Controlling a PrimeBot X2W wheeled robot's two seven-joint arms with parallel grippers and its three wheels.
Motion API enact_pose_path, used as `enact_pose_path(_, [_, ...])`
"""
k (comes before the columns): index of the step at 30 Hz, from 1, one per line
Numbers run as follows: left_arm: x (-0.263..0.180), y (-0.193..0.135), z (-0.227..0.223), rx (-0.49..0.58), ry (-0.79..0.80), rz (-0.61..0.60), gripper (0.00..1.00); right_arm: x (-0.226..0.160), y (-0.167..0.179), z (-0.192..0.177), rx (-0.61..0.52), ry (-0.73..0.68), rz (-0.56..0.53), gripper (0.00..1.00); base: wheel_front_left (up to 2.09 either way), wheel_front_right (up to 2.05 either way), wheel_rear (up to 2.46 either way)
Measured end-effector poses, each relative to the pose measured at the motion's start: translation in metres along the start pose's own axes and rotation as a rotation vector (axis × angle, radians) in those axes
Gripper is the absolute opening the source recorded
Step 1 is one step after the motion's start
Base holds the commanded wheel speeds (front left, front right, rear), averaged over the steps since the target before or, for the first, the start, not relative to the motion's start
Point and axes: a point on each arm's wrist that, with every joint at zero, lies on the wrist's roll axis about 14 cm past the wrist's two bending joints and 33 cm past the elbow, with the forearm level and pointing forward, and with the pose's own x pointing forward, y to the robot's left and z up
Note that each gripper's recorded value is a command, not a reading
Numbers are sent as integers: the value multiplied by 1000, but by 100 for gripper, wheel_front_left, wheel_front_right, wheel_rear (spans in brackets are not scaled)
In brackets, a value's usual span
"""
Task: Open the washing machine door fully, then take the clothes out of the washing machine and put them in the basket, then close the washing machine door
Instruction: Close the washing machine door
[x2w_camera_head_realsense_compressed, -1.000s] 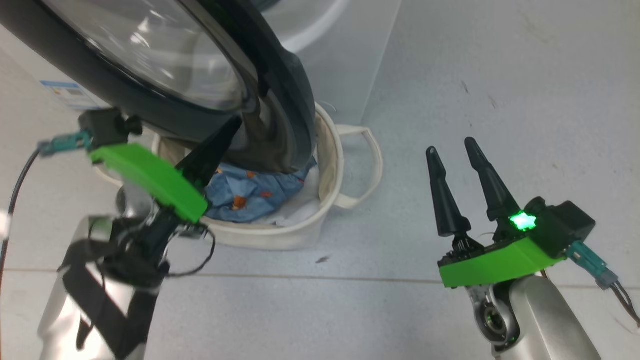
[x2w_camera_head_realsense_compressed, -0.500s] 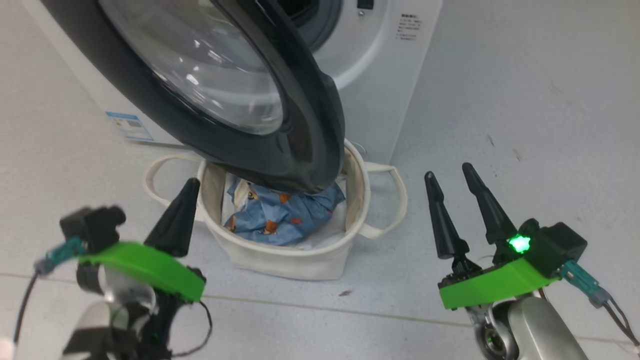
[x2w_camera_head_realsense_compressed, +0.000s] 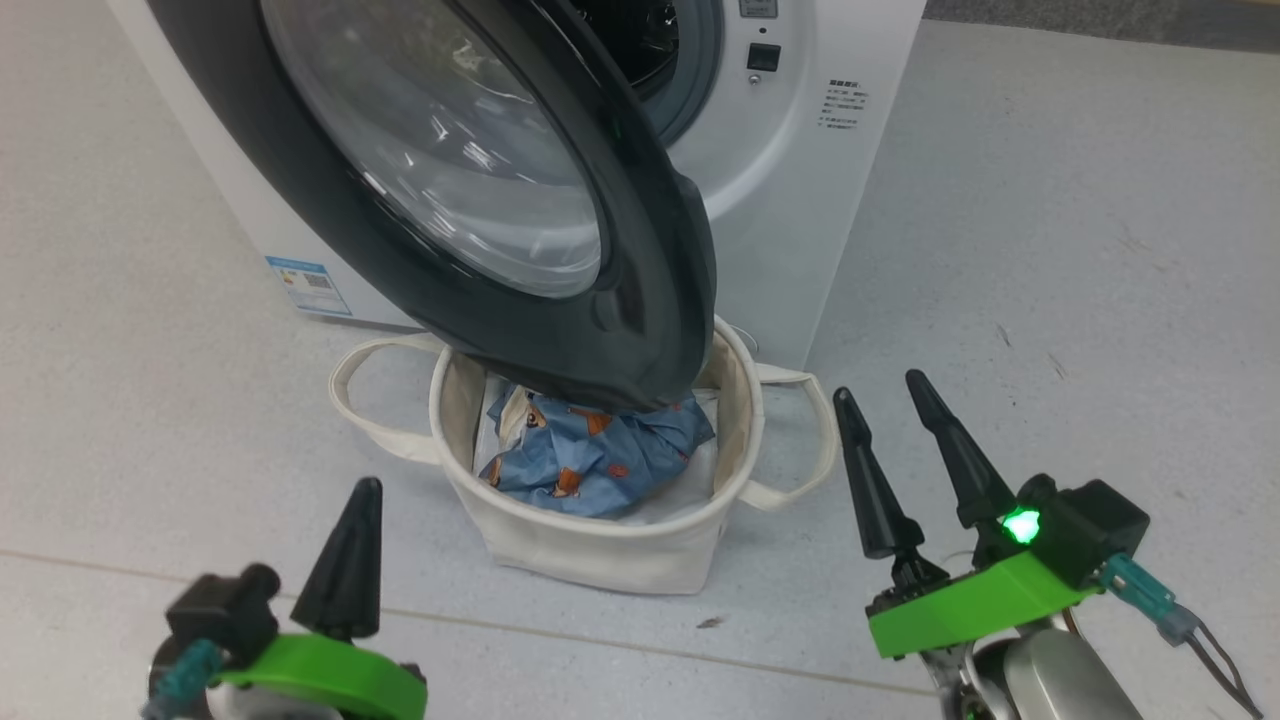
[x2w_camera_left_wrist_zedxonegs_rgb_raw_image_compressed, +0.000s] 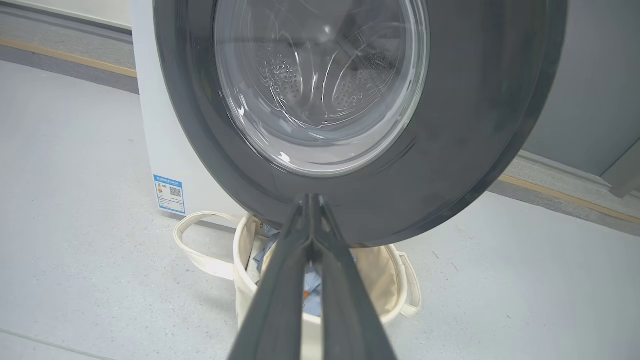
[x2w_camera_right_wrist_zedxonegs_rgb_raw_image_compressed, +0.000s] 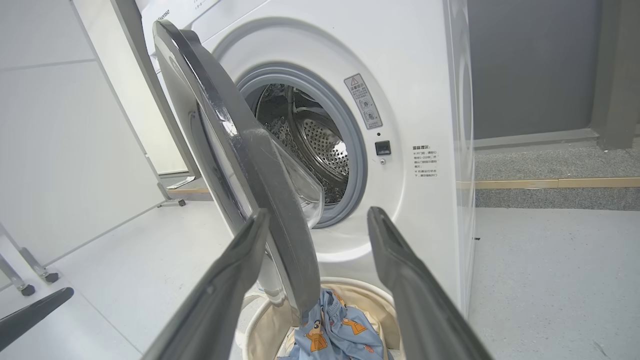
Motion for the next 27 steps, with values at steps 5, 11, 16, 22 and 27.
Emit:
enact_pose_path(5, [-7,3,-15,59,23,24,100,-1,3,-2,5,6,8,100,0,0,0])
enact_pose_path(11, [-12,5,-26,99,44,41,100,-1,5,-3,7,10,12,100,0,0,0])
enact_pose_path(16, [-12,3,-23,100,27,39,100,-2,5,-2,5,6,12,100,0,0,0])
enact_pose_path(22, [-11,5,-18,160,5,52,100,-3,6,0,14,3,12,100,0,0,0])
enact_pose_path(27, [-10,8,-9,205,-29,68,100,-3,6,-2,15,8,11,100,0,0,0])
